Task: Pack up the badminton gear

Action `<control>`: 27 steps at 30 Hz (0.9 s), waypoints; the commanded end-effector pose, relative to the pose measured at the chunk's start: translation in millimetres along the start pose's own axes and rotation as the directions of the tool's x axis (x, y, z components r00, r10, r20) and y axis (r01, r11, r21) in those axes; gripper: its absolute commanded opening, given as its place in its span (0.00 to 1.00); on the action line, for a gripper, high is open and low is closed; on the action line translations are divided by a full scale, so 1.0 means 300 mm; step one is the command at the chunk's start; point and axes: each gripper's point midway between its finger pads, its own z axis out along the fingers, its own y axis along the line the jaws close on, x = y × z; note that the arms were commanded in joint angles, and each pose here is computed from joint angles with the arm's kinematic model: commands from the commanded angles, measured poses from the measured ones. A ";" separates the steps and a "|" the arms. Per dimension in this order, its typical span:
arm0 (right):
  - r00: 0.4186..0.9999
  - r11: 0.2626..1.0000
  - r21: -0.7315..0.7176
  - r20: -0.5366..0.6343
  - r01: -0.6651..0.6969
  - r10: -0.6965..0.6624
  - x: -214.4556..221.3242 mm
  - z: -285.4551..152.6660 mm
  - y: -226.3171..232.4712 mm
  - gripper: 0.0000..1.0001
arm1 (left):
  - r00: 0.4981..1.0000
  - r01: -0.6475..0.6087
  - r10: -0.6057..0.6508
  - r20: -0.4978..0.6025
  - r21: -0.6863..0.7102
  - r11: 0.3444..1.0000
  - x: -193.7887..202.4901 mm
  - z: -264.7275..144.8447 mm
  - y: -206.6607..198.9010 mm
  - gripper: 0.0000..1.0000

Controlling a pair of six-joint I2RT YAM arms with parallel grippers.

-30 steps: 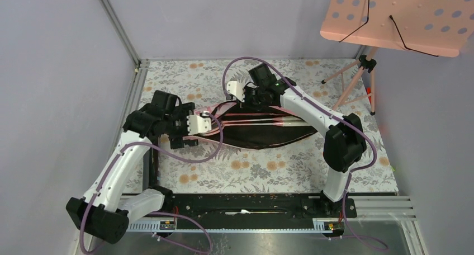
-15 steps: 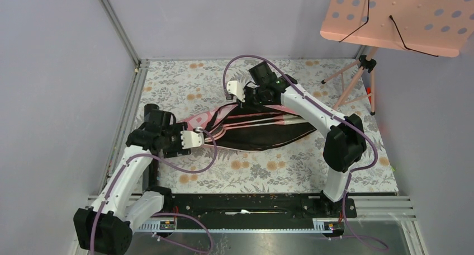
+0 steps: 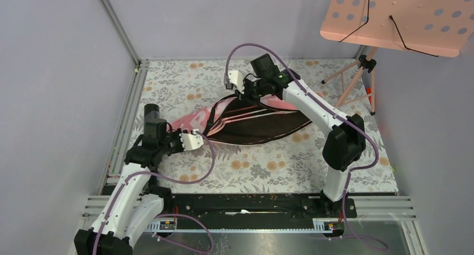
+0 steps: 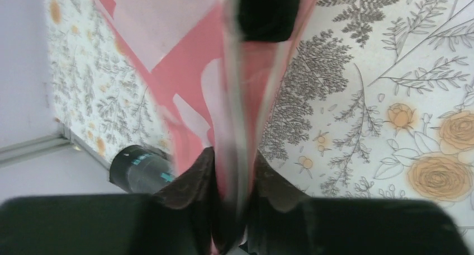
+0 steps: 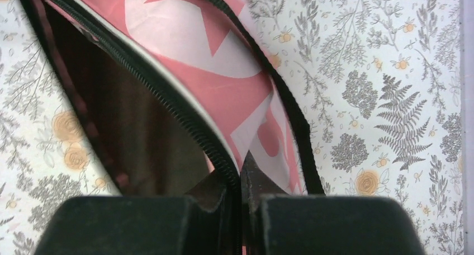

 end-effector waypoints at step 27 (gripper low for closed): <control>0.779 0.620 0.479 0.464 -0.622 0.422 -0.109 -0.107 0.107 1.00 | 0.901 0.369 -0.378 0.214 0.082 0.926 -0.208 -0.125 -0.023 0.00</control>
